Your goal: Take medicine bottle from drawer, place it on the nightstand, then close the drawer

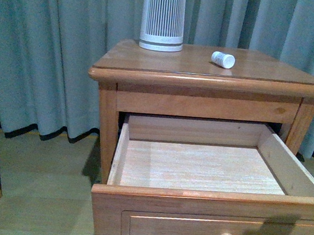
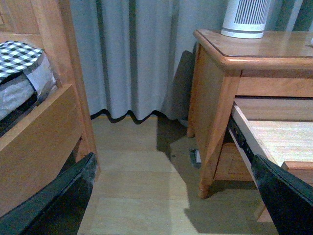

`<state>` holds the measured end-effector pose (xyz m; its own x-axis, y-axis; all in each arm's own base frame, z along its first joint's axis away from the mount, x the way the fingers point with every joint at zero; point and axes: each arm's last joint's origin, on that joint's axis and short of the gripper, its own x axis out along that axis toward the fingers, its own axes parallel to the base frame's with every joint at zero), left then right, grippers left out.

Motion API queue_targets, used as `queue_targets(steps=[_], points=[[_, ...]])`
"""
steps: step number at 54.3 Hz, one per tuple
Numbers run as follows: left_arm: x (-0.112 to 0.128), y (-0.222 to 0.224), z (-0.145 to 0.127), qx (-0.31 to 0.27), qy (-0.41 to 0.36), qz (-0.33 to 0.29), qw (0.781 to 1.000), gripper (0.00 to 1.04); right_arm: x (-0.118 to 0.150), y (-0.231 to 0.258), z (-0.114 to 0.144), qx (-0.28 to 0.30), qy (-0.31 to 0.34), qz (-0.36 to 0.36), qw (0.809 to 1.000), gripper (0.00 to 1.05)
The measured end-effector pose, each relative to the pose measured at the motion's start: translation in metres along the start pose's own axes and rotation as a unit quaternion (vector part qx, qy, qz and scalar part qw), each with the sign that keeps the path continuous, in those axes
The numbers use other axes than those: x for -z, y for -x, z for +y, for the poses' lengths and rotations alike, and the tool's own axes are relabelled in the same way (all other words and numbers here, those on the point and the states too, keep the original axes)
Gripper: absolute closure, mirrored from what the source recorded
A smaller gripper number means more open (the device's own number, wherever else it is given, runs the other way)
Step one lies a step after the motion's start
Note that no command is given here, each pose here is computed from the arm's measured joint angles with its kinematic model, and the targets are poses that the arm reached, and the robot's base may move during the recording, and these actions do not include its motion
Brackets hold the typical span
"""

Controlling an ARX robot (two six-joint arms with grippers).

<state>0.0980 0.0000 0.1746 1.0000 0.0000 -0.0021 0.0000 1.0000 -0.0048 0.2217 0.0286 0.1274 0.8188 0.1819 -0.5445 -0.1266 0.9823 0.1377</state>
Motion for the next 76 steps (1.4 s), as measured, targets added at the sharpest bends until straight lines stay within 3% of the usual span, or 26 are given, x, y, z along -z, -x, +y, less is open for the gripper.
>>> queue_targets(steps=[9,22,32,42,54,64,70,76], points=[[0.000,0.000,0.000,0.000,0.000,0.000,1.000,0.07,-0.007,-0.055,-0.006,0.038,0.078,-0.093,0.992,1.02],[0.000,0.000,0.000,0.000,0.000,0.000,1.000,0.07,-0.020,-0.156,-0.020,0.068,0.103,-0.048,0.991,1.02],[0.000,0.000,0.000,0.000,0.000,0.000,1.000,0.07,-0.051,-0.214,-0.024,0.080,0.125,-0.077,0.986,1.02],[0.000,0.000,0.000,0.000,0.000,0.000,1.000,0.07,-0.088,-0.247,-0.024,0.083,0.151,-0.134,0.976,1.02],[0.000,0.000,0.000,0.000,0.000,0.000,1.000,0.07,-0.084,-0.256,-0.027,0.072,0.163,-0.129,0.975,1.02],[0.000,0.000,0.000,0.000,0.000,0.000,1.000,0.07,-0.072,-0.235,-0.023,0.030,0.112,-0.096,0.989,1.02],[0.000,0.000,0.000,0.000,0.000,0.000,1.000,0.07,-0.050,-0.198,-0.014,-0.012,0.011,-0.007,1.000,1.02],[0.000,0.000,0.000,0.000,0.000,0.000,1.000,0.07,-0.031,-0.153,-0.005,-0.033,-0.077,0.040,0.996,1.02]])
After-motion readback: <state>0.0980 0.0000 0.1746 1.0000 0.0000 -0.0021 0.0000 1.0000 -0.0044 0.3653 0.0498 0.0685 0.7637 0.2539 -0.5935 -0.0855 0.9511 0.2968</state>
